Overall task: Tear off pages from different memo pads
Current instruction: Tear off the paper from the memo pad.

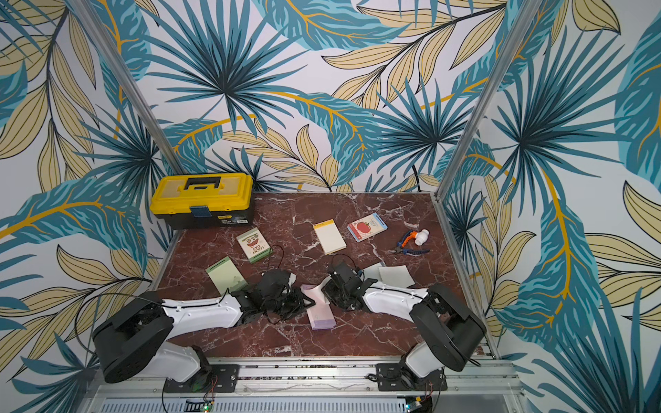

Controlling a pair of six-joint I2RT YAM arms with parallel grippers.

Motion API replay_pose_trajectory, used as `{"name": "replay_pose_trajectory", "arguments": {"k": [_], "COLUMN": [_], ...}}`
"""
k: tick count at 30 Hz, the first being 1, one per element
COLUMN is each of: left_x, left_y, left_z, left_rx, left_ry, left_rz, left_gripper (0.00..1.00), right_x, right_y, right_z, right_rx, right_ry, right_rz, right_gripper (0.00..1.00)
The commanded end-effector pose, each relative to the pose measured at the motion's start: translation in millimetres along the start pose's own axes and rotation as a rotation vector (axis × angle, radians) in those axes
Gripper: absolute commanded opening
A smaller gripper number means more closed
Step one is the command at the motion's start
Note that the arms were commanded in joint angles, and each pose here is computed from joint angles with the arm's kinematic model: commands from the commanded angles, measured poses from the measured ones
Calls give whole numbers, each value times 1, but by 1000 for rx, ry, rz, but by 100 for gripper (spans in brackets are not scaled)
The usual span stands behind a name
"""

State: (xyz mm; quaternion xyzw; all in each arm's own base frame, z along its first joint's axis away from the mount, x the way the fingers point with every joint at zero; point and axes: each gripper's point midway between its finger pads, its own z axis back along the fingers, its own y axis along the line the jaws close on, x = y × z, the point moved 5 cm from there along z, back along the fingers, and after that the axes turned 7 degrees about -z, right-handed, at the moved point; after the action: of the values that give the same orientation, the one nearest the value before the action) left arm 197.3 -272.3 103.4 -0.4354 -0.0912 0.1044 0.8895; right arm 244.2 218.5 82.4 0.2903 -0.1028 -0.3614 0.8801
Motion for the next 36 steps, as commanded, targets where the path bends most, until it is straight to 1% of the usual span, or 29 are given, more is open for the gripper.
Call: {"name": "replay_pose_trajectory", "arguments": {"k": [1,3,6,7,8,9,10,11,13,14,16,18,21,24,26,29,30,32,34,35,36], "left_x": [22,30,40,43,47,50,54,59,65,67,69,70,71,78,86,101,106,115,121,122,124], "left_y": [-35,-51,-74,-82,-89,-94,-99,-102,-107,-109,-111,-113,-114,-104,-87,-56,-42,-19,-2,5,12], "left_z": [19,28,43,50,58,65,75,84,99,105,113,120,132,140,141,151,157,166,170,170,169], "left_rx": [-149,-215,-262,-279,-301,-323,-346,-362,-372,-380,-390,-404,-398,-365,-312,-252,-205,-146,-110,-100,-95], "left_ry": [-99,-118,-150,-166,-187,-209,-238,-268,-330,-353,-349,-342,-360,-363,-355,-359,-367,-369,-356,-351,-344], "left_rz": [-107,-142,-190,-200,-203,-198,-193,-189,-189,-195,-194,-196,-209,-190,-146,-87,-61,-29,-26,-28,-23], "left_gripper": [0,0,0,0,0,0,0,0,0,0,0,0,0,0,0,0,0,0,0,0,0], "right_x": [-14,-16,-17,-17,-14,-5,10,24,48,57,69,79,88,92,95,100,104,114,126,132,138], "right_y": [35,45,69,74,72,58,32,3,-33,-43,-51,-51,-41,-25,-15,-3,-1,-4,-14,-19,-28], "right_z": [26,35,51,56,60,62,60,54,48,52,59,65,74,82,89,97,103,114,125,130,136], "right_rx": [72,79,119,116,85,19,-62,-103,-85,-88,-99,-102,-104,-79,-60,-37,-48,-77,-78,-81,-105], "right_ry": [99,116,135,131,113,87,62,66,59,23,-26,-49,-58,-67,-84,-95,-102,-134,-166,-184,-206], "right_rz": [259,317,363,375,379,363,314,231,68,34,0,-24,-4,42,63,100,106,92,34,6,-28], "right_gripper": [0,0,0,0,0,0,0,0,0,0,0,0,0,0,0,0,0,0,0,5,18]}}
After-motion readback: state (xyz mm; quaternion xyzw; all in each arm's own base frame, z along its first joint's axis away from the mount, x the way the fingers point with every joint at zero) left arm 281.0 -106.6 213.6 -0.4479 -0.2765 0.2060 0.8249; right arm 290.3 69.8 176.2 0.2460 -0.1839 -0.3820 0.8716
